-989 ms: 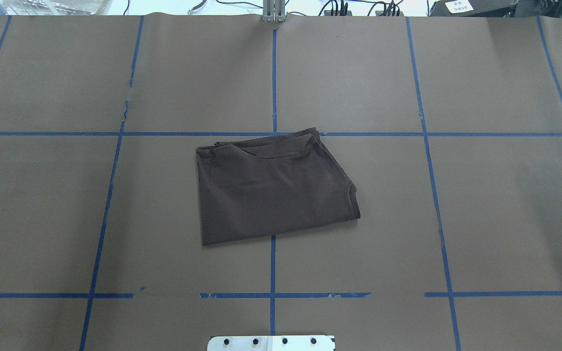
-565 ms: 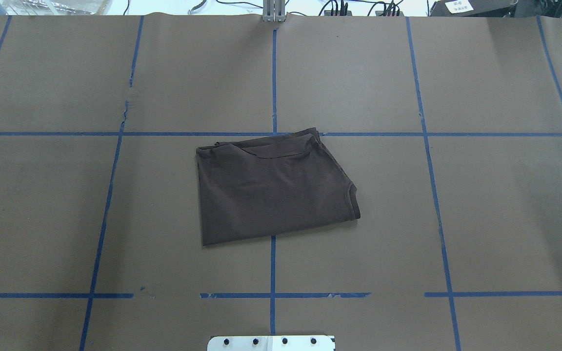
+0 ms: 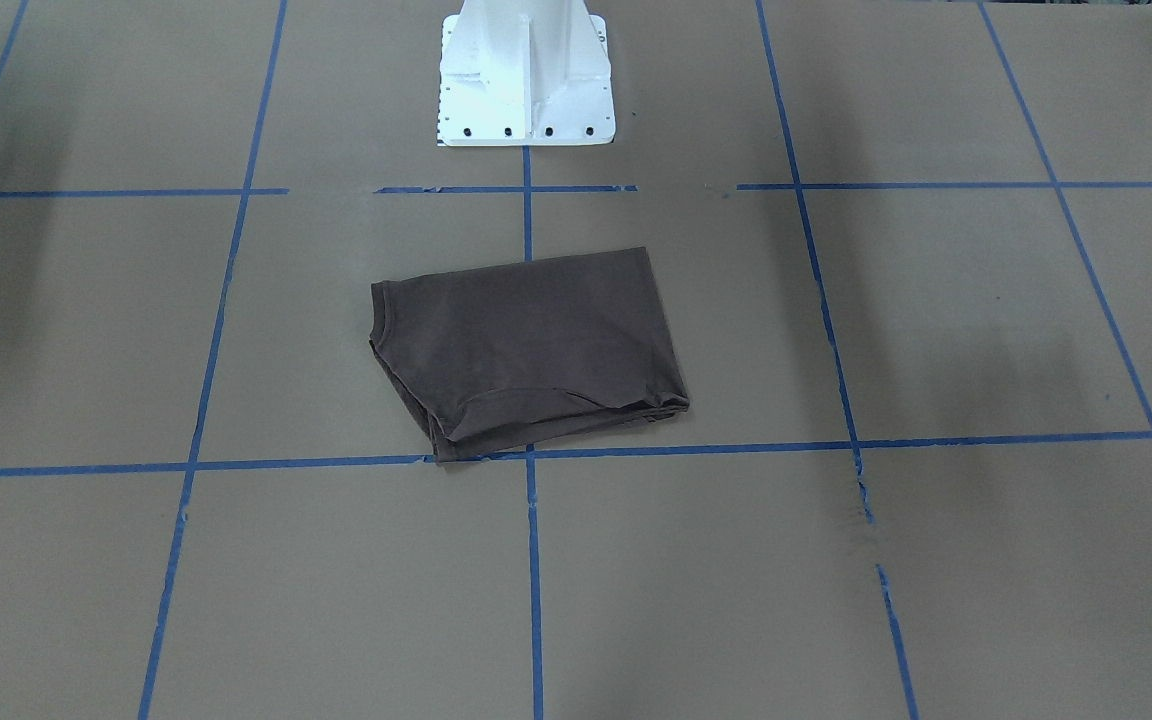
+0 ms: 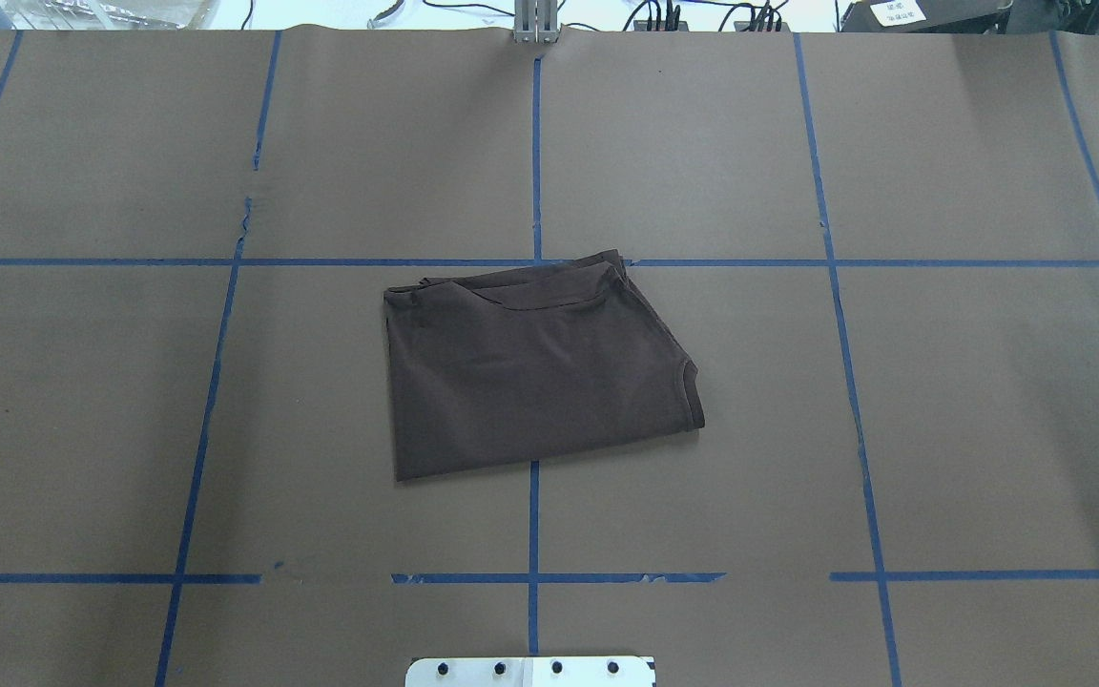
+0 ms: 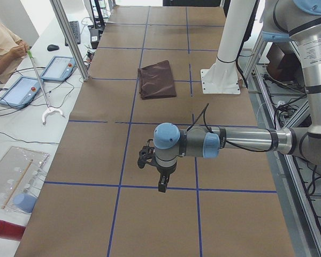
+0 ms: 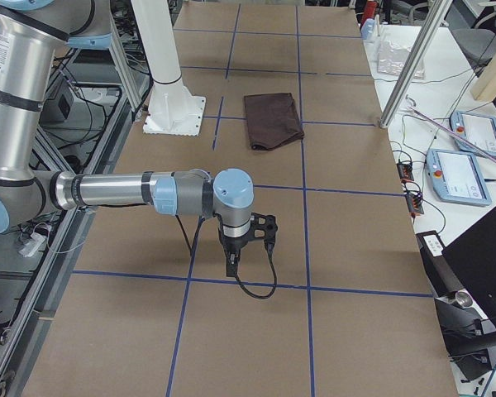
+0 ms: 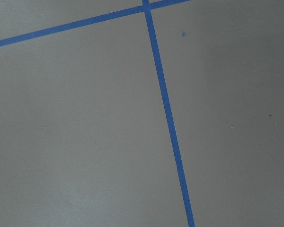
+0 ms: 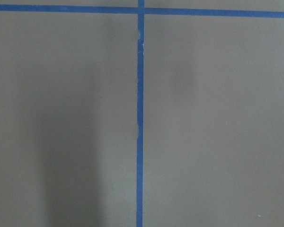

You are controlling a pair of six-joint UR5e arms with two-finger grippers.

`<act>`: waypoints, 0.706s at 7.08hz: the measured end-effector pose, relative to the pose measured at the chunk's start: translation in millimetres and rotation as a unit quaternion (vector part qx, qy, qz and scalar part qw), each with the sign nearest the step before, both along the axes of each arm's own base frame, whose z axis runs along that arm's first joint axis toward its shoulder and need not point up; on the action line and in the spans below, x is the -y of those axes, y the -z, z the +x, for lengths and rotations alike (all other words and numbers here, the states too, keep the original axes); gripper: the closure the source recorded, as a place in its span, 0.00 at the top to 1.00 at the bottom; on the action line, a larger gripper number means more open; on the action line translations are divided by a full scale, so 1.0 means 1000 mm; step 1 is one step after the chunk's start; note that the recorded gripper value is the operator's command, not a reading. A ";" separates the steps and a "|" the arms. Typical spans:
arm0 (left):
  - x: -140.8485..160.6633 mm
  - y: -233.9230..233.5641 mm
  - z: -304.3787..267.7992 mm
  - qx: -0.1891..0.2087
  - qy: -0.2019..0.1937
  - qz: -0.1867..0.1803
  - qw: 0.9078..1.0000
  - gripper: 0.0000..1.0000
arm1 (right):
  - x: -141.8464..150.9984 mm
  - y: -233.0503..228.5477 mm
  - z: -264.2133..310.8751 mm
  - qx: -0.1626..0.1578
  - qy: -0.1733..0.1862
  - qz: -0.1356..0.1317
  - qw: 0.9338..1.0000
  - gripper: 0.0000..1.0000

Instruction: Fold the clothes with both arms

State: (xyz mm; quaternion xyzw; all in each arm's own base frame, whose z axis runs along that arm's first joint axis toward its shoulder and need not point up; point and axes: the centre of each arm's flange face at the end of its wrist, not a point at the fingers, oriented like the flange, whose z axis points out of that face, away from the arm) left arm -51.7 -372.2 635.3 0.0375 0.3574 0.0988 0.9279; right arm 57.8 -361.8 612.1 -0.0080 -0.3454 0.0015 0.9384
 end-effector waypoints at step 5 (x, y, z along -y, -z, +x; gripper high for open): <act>0.001 0.001 0.000 0.000 0.000 0.002 1.000 1.00 | 0.000 0.000 0.000 0.000 0.000 0.000 1.000 1.00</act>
